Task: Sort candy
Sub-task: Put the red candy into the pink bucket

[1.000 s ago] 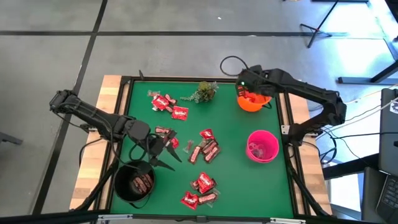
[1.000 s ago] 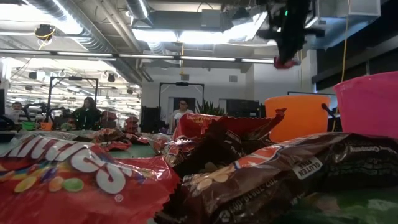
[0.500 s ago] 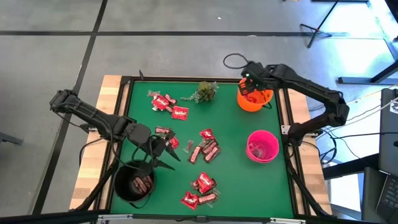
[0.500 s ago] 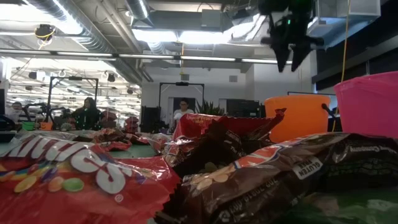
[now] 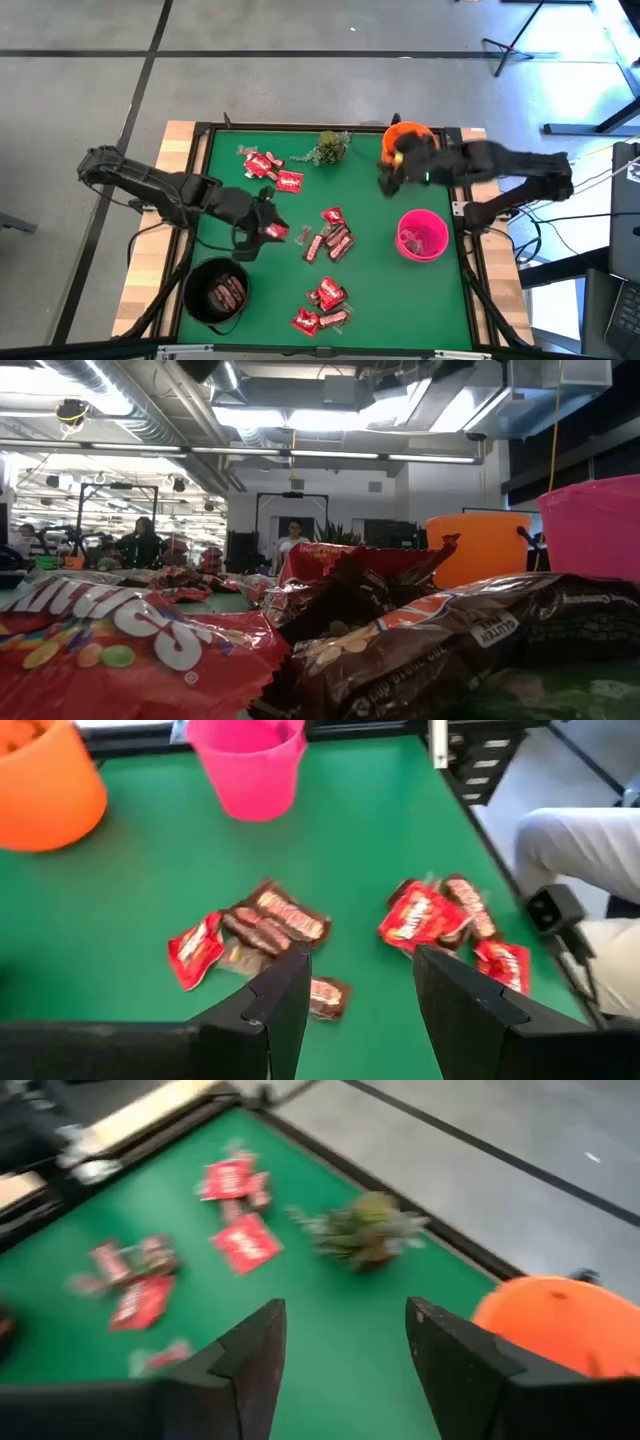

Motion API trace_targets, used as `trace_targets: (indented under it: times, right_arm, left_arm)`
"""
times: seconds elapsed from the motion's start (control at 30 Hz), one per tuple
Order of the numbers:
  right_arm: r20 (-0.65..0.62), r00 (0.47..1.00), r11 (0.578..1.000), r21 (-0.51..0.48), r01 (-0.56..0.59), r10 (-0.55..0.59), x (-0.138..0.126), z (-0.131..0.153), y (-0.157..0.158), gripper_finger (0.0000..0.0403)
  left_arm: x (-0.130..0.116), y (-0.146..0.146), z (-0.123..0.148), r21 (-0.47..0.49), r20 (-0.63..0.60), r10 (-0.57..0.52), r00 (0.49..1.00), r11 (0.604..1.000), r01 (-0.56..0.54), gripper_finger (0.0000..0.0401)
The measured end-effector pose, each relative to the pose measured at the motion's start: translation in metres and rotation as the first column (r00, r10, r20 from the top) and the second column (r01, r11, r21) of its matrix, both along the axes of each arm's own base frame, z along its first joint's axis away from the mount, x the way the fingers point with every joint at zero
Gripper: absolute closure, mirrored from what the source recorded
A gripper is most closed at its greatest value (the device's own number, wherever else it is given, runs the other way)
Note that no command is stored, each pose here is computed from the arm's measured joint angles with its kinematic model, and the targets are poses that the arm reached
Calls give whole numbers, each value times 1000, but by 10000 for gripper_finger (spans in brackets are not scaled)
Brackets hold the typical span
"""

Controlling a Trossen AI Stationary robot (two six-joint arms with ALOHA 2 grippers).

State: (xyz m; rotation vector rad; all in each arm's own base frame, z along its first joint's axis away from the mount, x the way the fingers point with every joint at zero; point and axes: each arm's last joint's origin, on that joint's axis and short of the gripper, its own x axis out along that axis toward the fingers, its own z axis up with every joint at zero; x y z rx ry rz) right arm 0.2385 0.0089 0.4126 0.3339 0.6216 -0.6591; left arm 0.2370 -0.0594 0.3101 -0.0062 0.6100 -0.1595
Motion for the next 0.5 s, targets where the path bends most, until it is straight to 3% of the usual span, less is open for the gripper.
trace_targets:
  times: [0.27,0.5]
  right_arm:
    - [-57,987,988,-29,-154,152,23,-27,72,216]
    - [-113,963,967,-41,-251,245,37,-49,109,217]
  left_arm:
    - [34,12,-42,-31,-191,23,981,999,-30,234]
    - [61,19,-90,7,-355,49,933,999,-50,234]
